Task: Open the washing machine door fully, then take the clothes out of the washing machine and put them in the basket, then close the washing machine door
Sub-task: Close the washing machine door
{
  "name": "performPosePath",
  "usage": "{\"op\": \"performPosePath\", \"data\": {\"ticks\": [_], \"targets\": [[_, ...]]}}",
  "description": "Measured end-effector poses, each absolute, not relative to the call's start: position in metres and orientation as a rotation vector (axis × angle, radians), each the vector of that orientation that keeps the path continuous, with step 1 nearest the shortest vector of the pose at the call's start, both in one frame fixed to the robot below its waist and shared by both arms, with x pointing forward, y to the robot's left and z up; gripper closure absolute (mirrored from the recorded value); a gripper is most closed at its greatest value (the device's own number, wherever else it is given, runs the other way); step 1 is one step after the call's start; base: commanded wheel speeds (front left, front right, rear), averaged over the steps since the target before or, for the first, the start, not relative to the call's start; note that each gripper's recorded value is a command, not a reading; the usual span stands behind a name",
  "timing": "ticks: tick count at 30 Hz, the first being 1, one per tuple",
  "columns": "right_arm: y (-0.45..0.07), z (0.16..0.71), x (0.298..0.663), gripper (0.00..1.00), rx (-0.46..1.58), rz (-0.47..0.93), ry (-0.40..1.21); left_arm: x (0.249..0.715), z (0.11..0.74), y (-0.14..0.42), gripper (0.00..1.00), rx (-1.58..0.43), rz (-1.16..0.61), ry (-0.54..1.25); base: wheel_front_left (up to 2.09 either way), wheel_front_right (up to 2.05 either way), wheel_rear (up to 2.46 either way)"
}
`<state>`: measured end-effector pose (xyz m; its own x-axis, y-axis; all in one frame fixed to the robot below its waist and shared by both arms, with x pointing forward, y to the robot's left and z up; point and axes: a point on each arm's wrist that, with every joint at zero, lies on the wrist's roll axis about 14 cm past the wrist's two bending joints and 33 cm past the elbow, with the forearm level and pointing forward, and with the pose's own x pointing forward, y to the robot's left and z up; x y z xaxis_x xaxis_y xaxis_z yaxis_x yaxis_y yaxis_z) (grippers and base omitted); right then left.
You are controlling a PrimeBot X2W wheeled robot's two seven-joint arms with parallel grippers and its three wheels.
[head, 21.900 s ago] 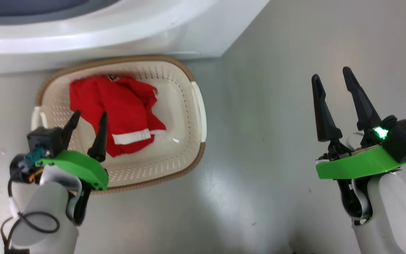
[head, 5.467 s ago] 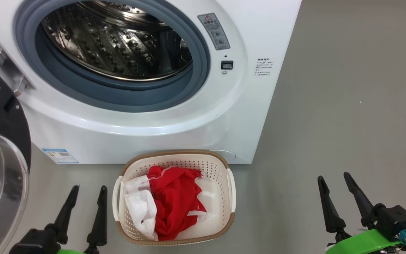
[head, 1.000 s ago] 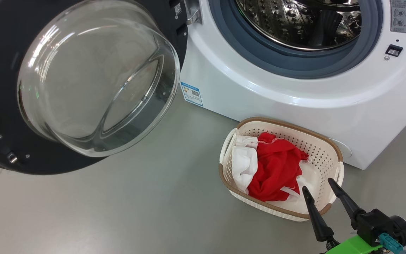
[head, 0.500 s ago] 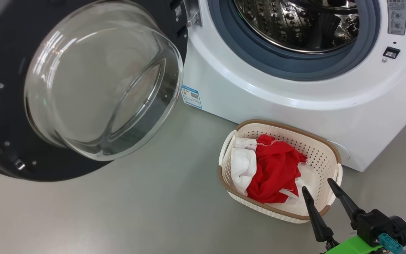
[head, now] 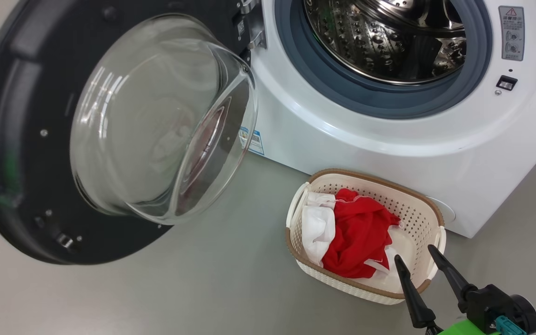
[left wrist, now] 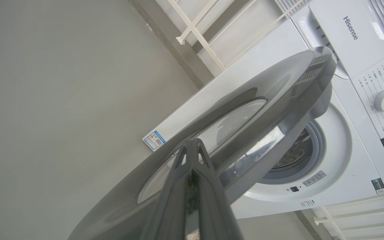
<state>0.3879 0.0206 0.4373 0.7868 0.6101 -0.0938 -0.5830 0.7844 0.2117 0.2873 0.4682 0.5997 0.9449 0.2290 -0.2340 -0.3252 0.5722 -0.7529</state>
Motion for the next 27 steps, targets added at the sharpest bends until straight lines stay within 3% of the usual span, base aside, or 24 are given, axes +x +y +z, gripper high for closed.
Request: {"op": "performPosePath", "data": {"ticks": [27], "targets": [[-0.007,0.446,0.384,0.0,0.176,0.56,0.138,0.328,0.646,0.321,1.0,-0.808,-0.247,0.196,0.0,0.0,0.0]]}}
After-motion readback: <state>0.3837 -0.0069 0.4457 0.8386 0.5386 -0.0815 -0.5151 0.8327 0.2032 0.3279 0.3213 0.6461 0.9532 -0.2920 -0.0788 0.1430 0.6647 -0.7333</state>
